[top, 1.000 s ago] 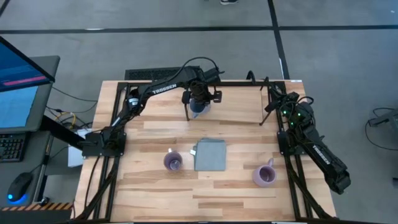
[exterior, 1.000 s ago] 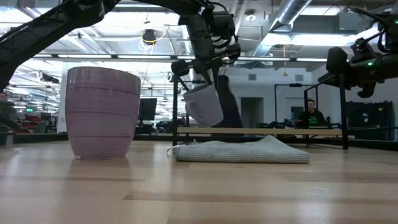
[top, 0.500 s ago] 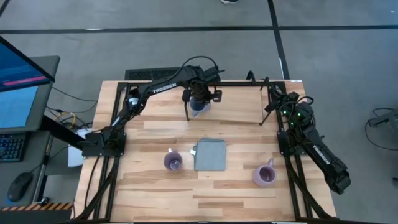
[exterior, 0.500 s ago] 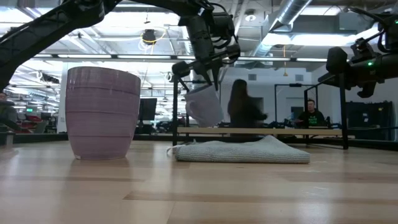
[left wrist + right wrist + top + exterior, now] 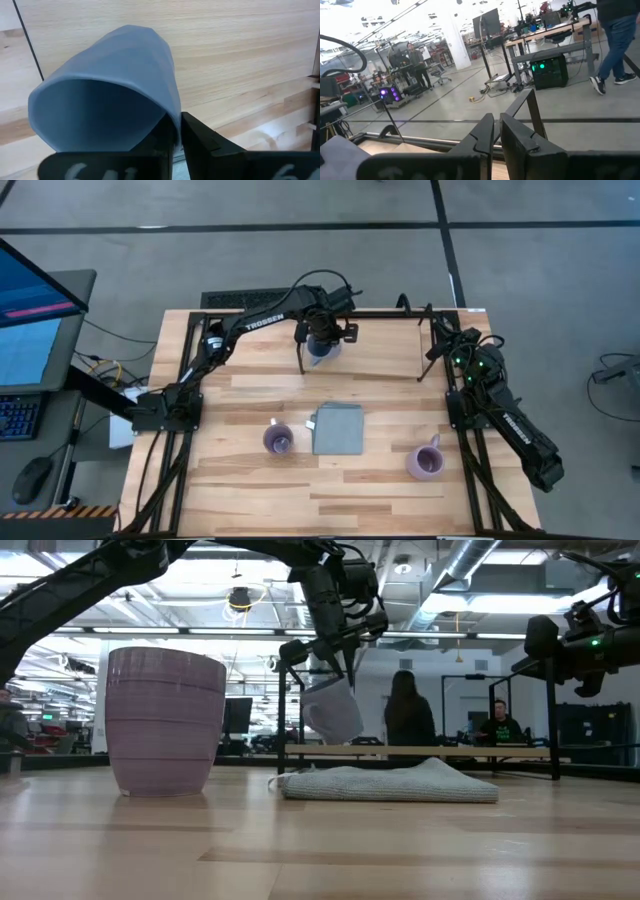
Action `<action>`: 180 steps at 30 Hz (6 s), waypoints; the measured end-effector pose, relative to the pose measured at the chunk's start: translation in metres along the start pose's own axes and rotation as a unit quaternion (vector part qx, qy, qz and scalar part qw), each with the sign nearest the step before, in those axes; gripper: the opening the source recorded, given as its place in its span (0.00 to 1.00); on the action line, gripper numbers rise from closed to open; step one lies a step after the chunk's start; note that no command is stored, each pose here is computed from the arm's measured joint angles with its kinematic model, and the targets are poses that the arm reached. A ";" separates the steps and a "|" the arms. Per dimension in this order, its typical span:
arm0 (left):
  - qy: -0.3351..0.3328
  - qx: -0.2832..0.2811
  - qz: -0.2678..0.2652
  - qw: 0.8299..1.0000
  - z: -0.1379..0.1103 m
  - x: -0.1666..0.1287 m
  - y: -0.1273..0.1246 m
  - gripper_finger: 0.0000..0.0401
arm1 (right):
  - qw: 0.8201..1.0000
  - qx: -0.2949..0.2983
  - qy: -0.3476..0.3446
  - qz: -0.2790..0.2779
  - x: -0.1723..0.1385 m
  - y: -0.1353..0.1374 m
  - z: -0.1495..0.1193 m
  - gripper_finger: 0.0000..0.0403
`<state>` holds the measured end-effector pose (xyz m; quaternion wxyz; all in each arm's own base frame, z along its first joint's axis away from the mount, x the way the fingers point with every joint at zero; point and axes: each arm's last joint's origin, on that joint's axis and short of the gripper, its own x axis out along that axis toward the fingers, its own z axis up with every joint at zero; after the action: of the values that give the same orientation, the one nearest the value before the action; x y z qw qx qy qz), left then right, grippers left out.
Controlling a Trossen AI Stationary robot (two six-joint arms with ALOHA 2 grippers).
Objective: Stack small to large cups/mugs on shelf
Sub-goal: Put the light blue cup on the shelf, then adjust the shelf
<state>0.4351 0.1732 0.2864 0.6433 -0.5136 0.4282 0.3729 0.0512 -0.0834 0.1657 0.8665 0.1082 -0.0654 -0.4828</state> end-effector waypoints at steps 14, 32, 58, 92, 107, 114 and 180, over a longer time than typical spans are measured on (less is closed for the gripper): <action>-0.001 -0.005 0.000 1.000 0.003 0.000 0.002 0.04 | 1.000 0.000 0.000 0.000 0.000 0.000 0.000 0.14; 0.000 0.000 0.000 1.000 0.004 0.000 0.002 0.04 | 1.000 0.000 0.000 0.000 0.000 0.000 0.000 0.14; -0.008 0.003 -0.022 1.000 0.015 -0.001 0.005 0.20 | 1.000 -0.001 0.000 0.000 0.000 0.000 0.000 0.14; -0.001 0.012 -0.025 1.000 0.005 0.000 -0.002 0.20 | 1.000 0.000 0.001 0.001 0.000 0.000 0.000 0.14; 0.024 0.193 -0.051 0.980 0.002 0.000 -0.004 0.20 | 1.000 -0.011 0.007 0.000 0.001 0.000 -0.001 0.14; 0.024 0.321 -0.068 0.944 0.000 -0.004 -0.005 0.20 | 1.000 -0.011 0.018 -0.003 0.003 0.000 -0.002 0.14; -0.216 0.580 -0.162 0.768 -0.027 -0.085 0.026 0.20 | 1.000 -0.026 -0.005 0.001 0.004 0.000 0.002 0.14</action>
<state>0.3770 0.1487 0.3542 0.9454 -0.0104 0.3228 0.0448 0.0533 -0.0868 0.1677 0.8694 0.0828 -0.0571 -0.4837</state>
